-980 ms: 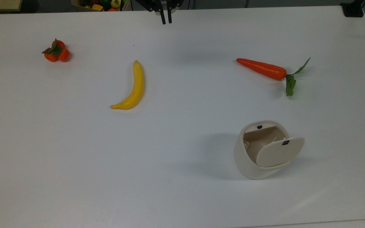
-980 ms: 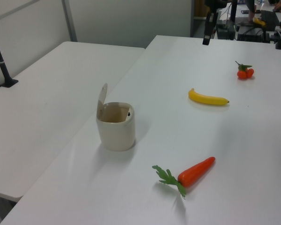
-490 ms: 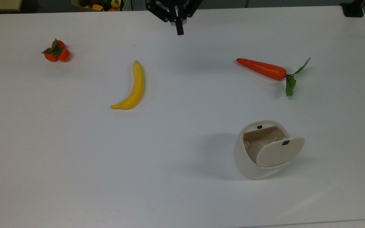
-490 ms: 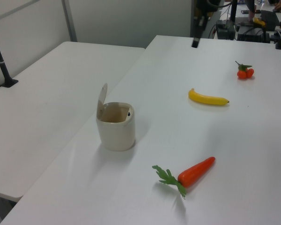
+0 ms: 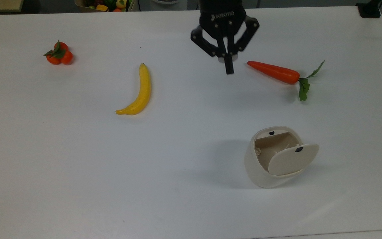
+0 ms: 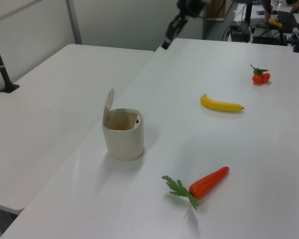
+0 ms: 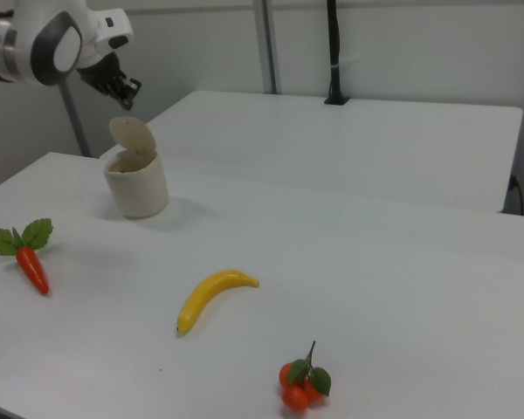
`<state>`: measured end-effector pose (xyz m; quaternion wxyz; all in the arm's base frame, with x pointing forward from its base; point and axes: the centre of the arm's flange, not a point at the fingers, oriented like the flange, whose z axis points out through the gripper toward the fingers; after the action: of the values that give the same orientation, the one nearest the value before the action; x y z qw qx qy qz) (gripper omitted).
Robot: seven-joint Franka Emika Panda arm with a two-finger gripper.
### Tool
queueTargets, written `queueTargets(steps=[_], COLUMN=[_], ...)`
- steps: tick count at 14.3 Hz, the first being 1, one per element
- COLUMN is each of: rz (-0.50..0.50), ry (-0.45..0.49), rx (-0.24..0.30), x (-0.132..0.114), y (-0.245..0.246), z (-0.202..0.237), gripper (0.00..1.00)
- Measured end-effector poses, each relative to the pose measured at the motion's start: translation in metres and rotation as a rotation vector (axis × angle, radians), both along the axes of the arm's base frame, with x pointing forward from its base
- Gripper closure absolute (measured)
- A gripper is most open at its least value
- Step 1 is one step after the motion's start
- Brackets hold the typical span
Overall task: Close garbage bin
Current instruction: 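Move the gripper over the open lid of the cream bin, then lower the gripper fingers against the raised flip lid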
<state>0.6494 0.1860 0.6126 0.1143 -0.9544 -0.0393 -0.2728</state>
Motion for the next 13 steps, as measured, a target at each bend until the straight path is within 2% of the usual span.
queueTargets(steps=[4,8,13], rz=[-0.002,-0.022,-0.018], ry=[-0.180,-0.306,-0.353], rx=[0.057,0.117,0.151], x=[0.032,0.051,0.070], y=[0.034,0.062,0.088], z=[-0.027,-0.069,-0.093], gripper=[1.00,1.00,1.00])
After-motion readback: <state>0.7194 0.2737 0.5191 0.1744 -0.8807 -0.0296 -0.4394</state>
